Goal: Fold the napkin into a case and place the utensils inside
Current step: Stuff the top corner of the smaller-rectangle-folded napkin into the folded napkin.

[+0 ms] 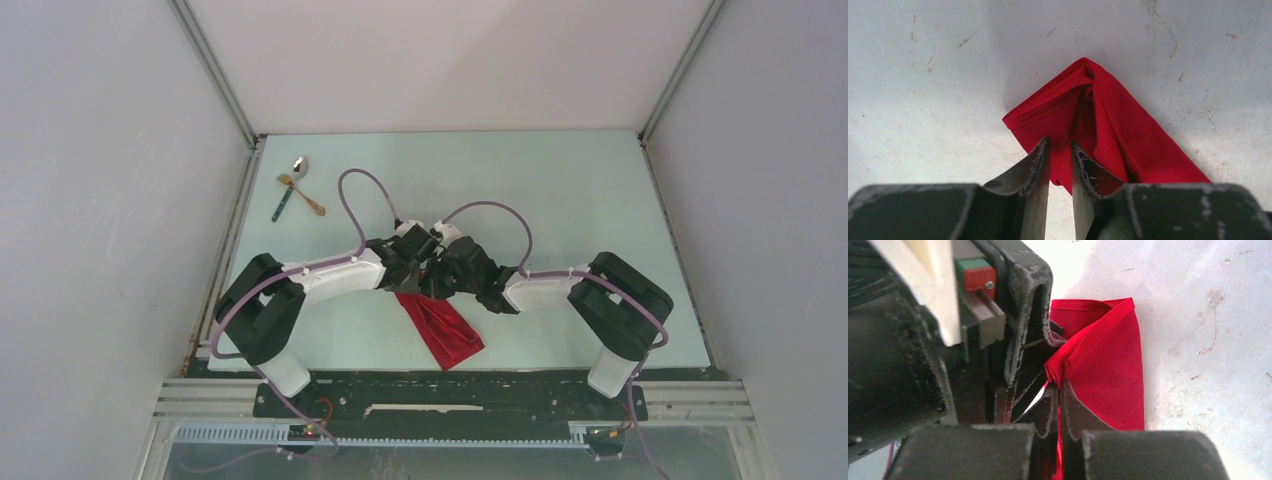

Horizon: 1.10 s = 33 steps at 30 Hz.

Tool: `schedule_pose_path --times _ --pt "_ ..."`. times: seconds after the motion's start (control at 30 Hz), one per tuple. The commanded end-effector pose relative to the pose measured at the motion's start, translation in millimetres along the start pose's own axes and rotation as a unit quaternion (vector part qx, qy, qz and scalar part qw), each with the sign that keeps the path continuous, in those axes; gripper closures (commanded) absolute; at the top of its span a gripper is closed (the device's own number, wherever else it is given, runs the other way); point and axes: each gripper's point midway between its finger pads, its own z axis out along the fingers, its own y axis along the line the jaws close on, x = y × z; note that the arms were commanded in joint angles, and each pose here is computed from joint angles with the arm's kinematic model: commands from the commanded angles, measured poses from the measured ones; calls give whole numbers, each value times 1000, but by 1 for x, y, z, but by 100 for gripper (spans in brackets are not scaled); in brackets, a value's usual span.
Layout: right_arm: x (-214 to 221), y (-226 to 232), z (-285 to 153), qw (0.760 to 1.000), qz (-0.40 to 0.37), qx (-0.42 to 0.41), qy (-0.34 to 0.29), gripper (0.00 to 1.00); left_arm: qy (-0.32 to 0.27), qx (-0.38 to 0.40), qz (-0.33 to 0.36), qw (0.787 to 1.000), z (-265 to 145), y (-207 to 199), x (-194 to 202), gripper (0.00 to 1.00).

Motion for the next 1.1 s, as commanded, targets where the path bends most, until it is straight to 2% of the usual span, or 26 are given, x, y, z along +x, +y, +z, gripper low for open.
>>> schedule_pose_path --times 0.0,0.13,0.33,0.53,0.67,0.83,1.07 --pt "-19 14 -7 999 3 -22 -31 100 -29 -28 10 999 -3 2 -18 72" --pt "-19 14 -7 999 3 -23 -31 100 -31 -36 14 999 -2 2 -20 73" --pt "-18 15 -6 999 3 -24 -30 100 -32 -45 14 998 0 4 -21 82" --pt "-17 18 -5 999 5 -30 -29 100 -41 -34 14 998 -7 3 -25 99" --pt "-15 23 3 998 14 -51 -32 100 -38 15 4 999 -11 -8 -24 100" --pt "-8 26 16 996 26 -81 -33 100 -28 31 -17 999 -7 3 -15 100" --pt "25 8 36 995 58 -82 8 100 -46 77 -45 995 -9 10 -12 100"
